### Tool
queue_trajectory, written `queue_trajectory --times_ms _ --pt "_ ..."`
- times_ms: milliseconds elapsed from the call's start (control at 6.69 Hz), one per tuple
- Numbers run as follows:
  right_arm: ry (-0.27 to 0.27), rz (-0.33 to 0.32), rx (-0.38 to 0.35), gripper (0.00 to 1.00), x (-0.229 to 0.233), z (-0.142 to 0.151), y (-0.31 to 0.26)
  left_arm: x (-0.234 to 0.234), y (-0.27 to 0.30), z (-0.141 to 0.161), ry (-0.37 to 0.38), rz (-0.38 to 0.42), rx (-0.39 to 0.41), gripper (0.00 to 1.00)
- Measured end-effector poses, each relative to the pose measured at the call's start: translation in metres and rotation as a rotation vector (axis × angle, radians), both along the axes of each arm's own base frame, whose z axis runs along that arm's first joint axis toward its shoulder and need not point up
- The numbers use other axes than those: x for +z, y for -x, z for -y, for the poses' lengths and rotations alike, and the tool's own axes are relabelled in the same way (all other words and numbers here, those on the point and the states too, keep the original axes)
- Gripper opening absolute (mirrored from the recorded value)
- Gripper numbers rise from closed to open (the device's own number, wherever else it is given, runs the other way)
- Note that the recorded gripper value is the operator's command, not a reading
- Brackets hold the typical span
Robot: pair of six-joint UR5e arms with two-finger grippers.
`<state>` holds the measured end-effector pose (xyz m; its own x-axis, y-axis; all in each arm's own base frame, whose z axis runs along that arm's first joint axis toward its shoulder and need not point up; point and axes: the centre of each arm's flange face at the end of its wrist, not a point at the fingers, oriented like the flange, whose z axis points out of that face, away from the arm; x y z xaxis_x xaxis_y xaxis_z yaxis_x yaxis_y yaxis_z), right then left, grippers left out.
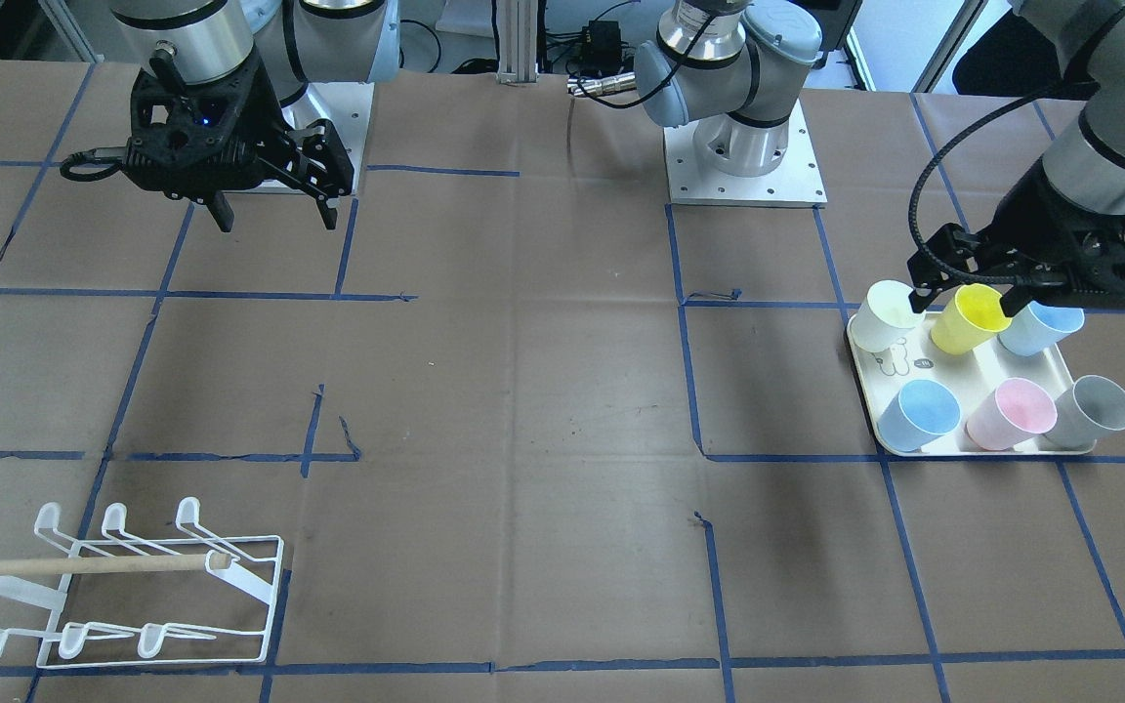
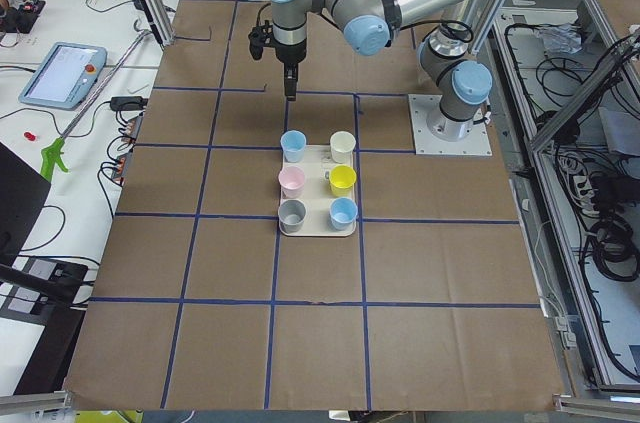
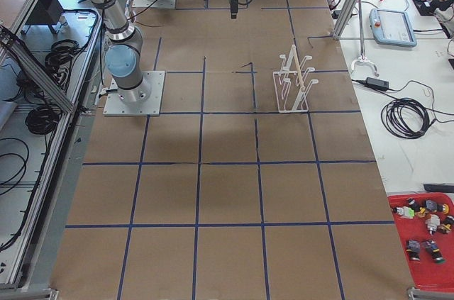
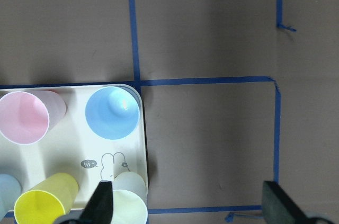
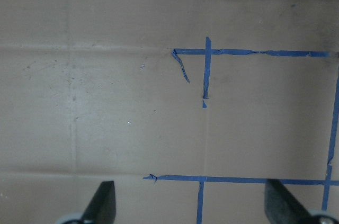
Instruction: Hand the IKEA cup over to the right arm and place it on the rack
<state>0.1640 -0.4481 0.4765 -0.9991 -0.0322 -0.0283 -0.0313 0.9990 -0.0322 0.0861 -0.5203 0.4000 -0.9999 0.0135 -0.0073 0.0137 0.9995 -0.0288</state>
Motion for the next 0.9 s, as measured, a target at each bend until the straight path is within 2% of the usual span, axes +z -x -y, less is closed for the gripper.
queue_trajectory --times_ms 299,598,896 --pt "0.000 0.002 0.000 1.00 0.000 0.000 0.000 -0.058 -0.006 0.010 0.019 0.009 -0.001 0.99" --pt "-0.003 0.002 -0.001 1.00 -0.001 0.000 0.000 -0.119 -0.010 0.018 -0.028 -0.012 -0.001 0.99" --pt "-0.006 0.002 -0.001 1.00 -0.003 -0.001 0.000 -0.158 -0.008 0.012 -0.082 -0.035 -0.002 0.99"
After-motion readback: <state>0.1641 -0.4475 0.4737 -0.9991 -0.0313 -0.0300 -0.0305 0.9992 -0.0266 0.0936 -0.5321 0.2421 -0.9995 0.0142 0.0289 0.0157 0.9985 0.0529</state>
